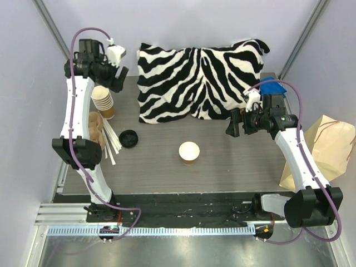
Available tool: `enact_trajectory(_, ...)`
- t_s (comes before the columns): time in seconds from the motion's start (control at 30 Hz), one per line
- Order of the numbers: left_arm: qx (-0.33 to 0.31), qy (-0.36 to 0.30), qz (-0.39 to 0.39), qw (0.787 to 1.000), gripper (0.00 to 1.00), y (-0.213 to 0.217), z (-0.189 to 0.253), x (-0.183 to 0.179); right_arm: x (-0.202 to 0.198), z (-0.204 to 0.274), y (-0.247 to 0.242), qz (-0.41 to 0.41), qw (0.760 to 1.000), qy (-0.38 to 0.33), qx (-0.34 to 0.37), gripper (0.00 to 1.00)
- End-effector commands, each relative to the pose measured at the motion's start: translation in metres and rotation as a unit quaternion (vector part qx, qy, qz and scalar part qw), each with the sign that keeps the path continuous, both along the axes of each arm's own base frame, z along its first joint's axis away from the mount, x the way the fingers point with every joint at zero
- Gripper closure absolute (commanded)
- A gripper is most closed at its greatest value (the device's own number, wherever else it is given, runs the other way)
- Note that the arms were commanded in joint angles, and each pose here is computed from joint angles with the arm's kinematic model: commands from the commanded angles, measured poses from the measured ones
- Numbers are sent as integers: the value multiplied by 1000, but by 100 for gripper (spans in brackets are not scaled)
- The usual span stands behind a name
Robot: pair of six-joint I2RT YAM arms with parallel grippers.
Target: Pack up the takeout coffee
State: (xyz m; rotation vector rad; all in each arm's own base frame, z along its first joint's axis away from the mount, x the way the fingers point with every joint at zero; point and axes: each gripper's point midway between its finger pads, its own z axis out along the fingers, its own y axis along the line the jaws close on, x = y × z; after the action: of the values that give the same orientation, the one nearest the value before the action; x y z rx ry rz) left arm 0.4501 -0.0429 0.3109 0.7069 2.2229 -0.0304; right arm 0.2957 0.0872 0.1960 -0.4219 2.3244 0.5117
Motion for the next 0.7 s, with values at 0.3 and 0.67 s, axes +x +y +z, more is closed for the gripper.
enact_trajectory(0.3,96,44,33,994,18,94,-59,30,3,8,4,9,1000,-15,12,0)
enact_trajectory(0.67,99,80,-8,992,24,92,-112,45,2,4,4,9,1000,-9,12,0)
